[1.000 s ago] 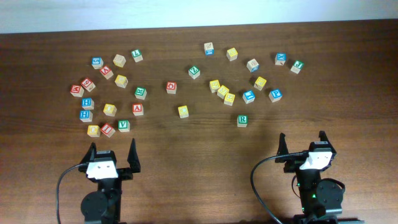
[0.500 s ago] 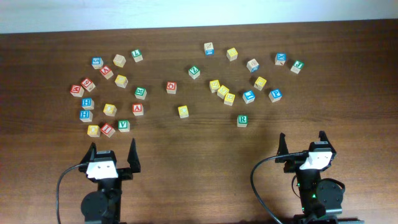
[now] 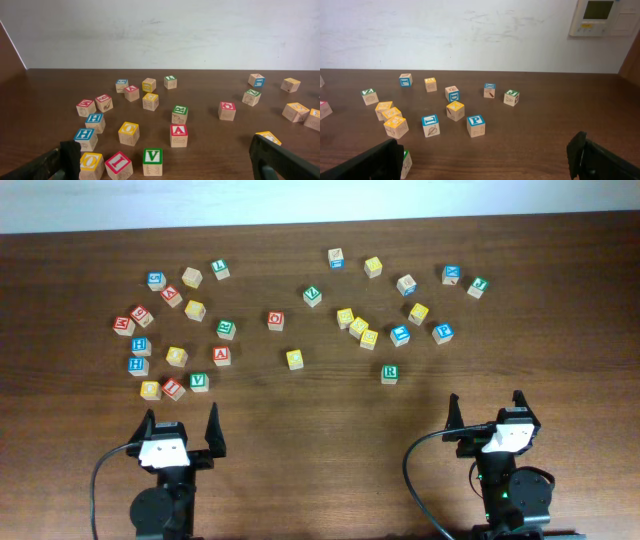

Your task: Spell out CVPR

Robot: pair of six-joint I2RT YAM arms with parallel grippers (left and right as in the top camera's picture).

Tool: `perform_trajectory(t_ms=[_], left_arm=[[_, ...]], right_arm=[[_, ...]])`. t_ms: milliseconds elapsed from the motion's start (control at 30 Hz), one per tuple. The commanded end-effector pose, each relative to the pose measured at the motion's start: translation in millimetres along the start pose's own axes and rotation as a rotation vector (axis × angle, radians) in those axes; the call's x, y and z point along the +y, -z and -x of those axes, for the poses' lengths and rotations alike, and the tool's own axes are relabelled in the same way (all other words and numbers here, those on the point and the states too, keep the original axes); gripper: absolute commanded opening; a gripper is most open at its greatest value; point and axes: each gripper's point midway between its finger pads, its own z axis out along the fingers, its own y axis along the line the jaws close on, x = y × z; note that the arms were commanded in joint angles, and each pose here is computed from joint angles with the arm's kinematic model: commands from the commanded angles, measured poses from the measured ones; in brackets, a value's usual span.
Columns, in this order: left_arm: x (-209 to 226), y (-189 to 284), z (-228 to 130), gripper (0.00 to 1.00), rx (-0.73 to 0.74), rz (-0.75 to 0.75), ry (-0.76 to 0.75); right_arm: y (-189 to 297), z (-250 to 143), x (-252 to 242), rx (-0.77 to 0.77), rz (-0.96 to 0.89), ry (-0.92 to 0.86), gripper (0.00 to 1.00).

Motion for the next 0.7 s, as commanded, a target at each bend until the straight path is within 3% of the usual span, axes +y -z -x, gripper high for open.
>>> perform_trajectory(t_ms=[0,200,233,333,400,467,533,667], left_arm=[[4,0,-2,0.99,-0.001,0.020,0.005],[0,0,1,0.99,-0.012,0.000,0.014],[-27,2,4,0.99,-0.018,-0.163,0.079],[-51,8,6,0.99,-0.022,-0.305,0.078],[-90,26,15,0.99,-0.052,-0.554,0.061],[-99,38,50,0.99,-0.208,-0.622,0.023],[-93,63,120,0.99,-0.487,-0.614,0.035],[-86,89,189,0.99,-0.599,-0.588,0.045]], right_arm=[[0,-3,-1,0.004,-0.005,0.003,0.98],[0,-3,-1,0.004,-0.005,0.003,0.98],[0,-3,-1,0.004,-0.005,0.003,0.98],[0,-3,-1,0.004,-0.005,0.003,0.98],[0,-3,-1,0.004,-0.005,0.003,0.98],[0,-3,-1,0.004,-0.005,0.003,0.98],[0,-3,-1,0.004,-0.005,0.003,0.98],[0,-3,-1,0.004,-0.005,0.003,0.99]])
